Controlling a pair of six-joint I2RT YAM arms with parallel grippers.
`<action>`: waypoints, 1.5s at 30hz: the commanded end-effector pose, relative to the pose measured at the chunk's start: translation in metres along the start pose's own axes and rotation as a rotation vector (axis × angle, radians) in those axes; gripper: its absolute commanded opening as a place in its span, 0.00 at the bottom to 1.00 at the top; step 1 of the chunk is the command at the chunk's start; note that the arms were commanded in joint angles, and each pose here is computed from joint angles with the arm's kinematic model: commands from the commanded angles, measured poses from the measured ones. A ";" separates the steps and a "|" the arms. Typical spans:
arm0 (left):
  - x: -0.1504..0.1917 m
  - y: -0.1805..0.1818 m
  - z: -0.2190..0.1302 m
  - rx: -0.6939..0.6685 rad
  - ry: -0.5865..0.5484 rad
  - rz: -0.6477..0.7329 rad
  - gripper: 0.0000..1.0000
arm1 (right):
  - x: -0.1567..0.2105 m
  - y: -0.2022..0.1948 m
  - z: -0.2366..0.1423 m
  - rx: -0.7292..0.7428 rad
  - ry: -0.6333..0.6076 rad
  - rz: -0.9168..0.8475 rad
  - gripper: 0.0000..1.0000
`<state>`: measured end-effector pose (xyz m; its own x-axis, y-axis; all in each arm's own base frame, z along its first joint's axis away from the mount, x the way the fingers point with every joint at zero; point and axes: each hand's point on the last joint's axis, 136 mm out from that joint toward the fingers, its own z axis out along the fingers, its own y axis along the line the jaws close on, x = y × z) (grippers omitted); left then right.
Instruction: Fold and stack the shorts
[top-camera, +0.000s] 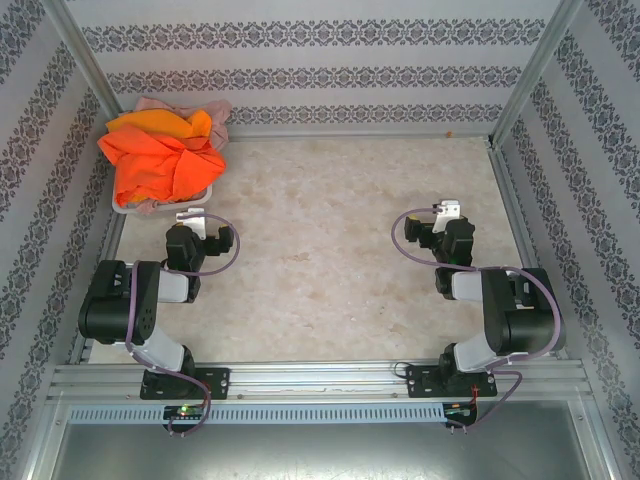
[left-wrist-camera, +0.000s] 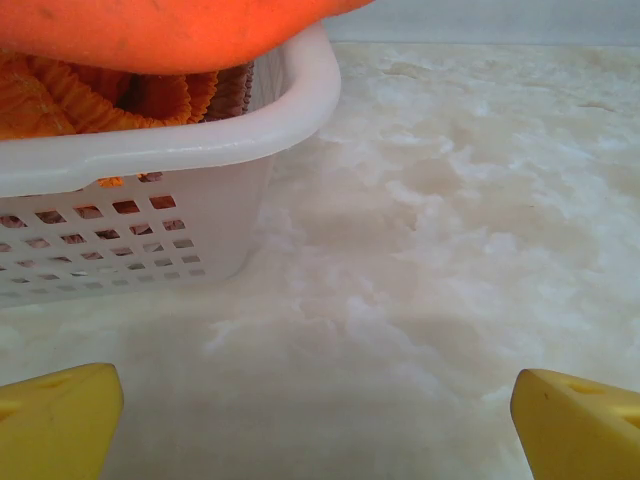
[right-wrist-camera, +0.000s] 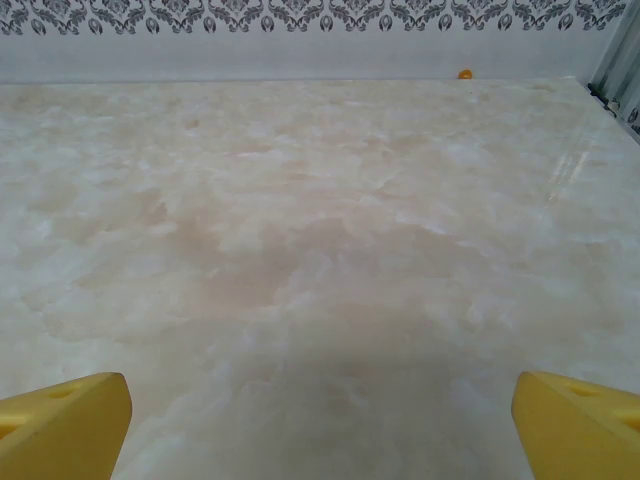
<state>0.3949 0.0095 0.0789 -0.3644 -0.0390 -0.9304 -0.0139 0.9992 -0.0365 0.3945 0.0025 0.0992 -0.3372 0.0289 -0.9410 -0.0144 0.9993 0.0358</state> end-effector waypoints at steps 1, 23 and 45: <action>-0.010 -0.001 0.002 0.002 -0.027 0.013 1.00 | -0.007 0.003 0.001 0.001 -0.022 -0.008 0.98; -0.010 0.000 0.002 -0.003 -0.026 0.013 1.00 | -0.007 0.001 0.001 0.011 -0.020 -0.004 0.98; -0.154 0.023 -0.131 -0.152 -0.026 -0.300 1.00 | -0.078 0.047 -0.112 -0.225 -0.015 0.243 0.98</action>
<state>0.3355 0.0342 0.2964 -0.0934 -0.2647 -0.9598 -0.1831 0.9521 -0.2448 0.3244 0.0245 0.2197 -0.2380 0.2154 -0.9471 -0.0854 0.9667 0.2413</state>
